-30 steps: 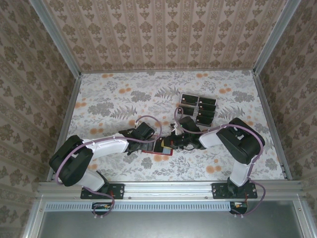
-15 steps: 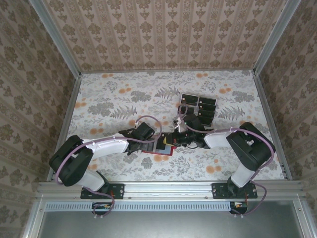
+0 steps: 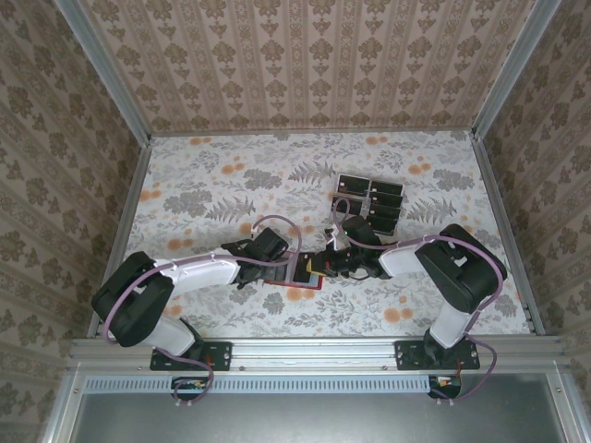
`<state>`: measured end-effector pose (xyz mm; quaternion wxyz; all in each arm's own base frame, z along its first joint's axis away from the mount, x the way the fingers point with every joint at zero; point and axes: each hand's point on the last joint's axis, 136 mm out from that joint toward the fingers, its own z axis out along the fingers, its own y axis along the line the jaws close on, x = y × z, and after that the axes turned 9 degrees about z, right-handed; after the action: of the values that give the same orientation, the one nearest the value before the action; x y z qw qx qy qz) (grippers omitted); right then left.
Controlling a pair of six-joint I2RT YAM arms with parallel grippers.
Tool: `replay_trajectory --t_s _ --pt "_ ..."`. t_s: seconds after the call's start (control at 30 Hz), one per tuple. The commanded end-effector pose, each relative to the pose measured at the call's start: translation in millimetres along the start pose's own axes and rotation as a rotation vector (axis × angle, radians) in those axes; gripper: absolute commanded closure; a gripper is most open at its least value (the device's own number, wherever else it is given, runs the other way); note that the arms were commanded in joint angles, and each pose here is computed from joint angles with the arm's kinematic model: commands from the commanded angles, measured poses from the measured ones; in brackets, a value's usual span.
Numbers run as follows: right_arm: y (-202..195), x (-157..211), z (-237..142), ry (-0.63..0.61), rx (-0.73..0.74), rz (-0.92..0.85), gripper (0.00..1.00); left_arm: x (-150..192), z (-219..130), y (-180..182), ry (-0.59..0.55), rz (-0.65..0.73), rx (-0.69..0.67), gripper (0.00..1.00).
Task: Put the credit cards into the card holder
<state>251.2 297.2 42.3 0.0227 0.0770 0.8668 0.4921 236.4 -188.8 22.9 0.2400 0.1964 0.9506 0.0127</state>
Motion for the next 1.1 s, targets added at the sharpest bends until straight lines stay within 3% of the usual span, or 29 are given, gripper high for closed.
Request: replay_trajectory --t_s 0.0,0.7,1.07 --pt "-1 -1 2 -0.003 -0.025 0.011 1.00 26 6 7 0.080 0.025 -0.033 0.00" --pt "5 2 12 0.013 -0.054 0.020 1.00 25 6 6 0.078 0.022 -0.033 0.00" --pt "-43 15 -7 0.047 0.157 0.017 1.00 26 -5 6 0.065 0.006 -0.008 0.00"
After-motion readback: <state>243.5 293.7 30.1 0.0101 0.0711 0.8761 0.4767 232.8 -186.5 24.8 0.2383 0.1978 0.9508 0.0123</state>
